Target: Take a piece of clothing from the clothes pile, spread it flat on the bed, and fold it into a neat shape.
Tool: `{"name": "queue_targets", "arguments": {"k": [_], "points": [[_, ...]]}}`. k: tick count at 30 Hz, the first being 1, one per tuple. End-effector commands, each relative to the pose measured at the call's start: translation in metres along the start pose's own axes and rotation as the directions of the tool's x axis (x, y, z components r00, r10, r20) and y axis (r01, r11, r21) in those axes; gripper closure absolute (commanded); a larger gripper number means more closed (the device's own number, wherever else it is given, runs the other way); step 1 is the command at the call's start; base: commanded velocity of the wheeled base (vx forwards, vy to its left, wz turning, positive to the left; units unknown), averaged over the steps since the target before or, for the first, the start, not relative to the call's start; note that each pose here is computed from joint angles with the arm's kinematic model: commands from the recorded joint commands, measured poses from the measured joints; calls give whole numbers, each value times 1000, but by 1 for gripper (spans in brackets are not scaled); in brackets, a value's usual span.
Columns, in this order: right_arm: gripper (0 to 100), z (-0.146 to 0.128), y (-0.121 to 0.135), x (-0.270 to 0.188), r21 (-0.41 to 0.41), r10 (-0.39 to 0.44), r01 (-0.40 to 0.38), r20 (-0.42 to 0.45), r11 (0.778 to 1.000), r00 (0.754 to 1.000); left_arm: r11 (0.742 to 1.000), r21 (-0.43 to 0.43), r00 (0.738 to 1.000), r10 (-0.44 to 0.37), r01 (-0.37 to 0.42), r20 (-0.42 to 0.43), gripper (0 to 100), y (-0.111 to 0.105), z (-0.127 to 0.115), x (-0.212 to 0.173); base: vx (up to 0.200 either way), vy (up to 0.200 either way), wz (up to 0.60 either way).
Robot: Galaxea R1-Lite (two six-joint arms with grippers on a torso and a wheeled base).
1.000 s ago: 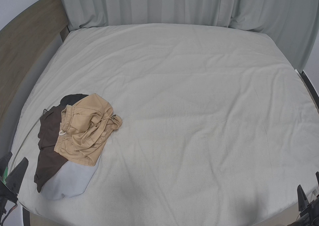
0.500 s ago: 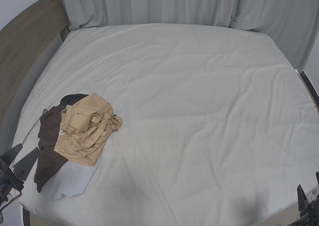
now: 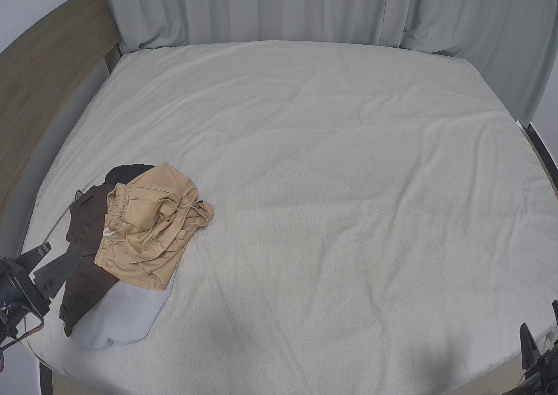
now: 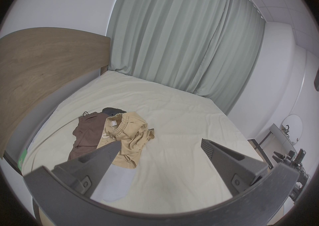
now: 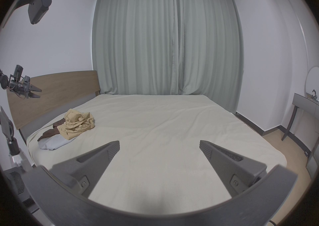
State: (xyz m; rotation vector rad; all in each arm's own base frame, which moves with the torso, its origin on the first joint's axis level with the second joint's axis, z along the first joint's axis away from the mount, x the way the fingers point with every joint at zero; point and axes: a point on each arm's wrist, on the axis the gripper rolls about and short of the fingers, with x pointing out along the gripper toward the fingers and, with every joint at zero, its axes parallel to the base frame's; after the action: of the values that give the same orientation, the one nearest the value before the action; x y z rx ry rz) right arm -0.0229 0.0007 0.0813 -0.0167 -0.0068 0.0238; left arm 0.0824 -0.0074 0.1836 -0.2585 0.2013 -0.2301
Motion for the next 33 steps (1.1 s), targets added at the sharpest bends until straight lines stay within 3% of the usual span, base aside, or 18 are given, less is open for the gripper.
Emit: {"name": "queue_targets", "arguments": {"k": [1,33], "points": [[0,-5,0,0,0,1,-1,-5,1000,1000,1000,-11,999,7,-7,-37,0,4,2,18,0,0,0],[0,-5,0,0,0,1,-1,-5,1000,1000,993,-98,987,-82,69,-141,0,41,22,76,0,0,0]]}}
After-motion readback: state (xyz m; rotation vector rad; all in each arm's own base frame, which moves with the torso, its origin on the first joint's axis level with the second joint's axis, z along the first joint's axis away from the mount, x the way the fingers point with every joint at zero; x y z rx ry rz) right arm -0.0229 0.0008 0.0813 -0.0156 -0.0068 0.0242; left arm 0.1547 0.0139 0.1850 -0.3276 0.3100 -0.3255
